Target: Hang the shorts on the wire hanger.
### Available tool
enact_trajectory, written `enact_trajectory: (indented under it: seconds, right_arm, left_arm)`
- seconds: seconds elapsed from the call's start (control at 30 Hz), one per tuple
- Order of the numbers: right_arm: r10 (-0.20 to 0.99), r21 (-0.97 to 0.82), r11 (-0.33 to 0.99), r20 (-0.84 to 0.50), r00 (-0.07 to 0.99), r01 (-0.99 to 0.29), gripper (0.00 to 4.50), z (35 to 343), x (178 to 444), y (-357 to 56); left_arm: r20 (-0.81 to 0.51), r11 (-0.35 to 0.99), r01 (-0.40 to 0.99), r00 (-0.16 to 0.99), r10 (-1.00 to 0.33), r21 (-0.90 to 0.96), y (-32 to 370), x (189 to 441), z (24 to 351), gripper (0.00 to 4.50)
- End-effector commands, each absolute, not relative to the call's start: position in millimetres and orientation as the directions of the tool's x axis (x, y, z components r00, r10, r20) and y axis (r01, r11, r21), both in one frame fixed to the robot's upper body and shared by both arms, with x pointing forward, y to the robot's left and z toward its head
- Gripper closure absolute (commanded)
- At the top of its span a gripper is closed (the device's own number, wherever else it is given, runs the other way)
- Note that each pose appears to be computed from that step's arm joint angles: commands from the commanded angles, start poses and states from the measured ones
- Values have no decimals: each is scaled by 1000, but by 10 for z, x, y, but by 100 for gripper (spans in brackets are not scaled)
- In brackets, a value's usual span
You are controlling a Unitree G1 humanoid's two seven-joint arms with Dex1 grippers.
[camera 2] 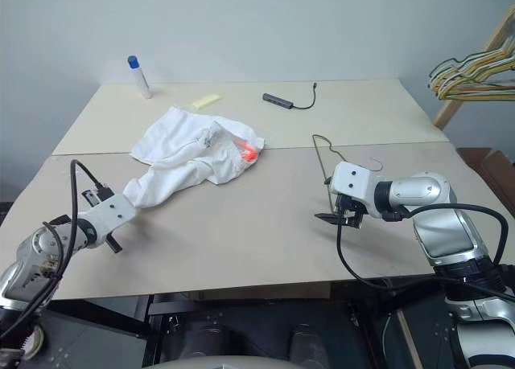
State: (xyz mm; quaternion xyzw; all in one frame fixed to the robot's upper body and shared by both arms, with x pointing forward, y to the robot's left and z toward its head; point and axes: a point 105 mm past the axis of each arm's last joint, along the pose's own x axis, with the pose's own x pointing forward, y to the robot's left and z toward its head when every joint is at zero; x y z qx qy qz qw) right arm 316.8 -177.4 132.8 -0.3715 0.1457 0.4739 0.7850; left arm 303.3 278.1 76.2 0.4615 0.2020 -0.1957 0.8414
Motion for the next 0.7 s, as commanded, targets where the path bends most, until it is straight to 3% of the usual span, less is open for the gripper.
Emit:
enact_trajectory:
  seconds: [0.03,0.27,0.57,0.7]
  right_arm:
    - [654,-494,268,-537,533,-827,0,1481,3213,-1702]
    - [692,-587,190,-488,531,-787,0,1557,3344,-1440]
    - [781,-809,-28,-384,493,-587,0,1784,3637,-585]
    - [806,-870,-152,-383,451,-468,0,1823,3663,-194]
  left_arm:
    - [-485,462,503,858,-169,730,2799,2993,958,447]
    - [-591,342,694,719,-365,633,2546,2486,1019,447]
    - [-697,293,812,584,-416,506,2475,2093,1077,447]
    - [-790,238,907,419,-447,347,2395,1805,1042,447]
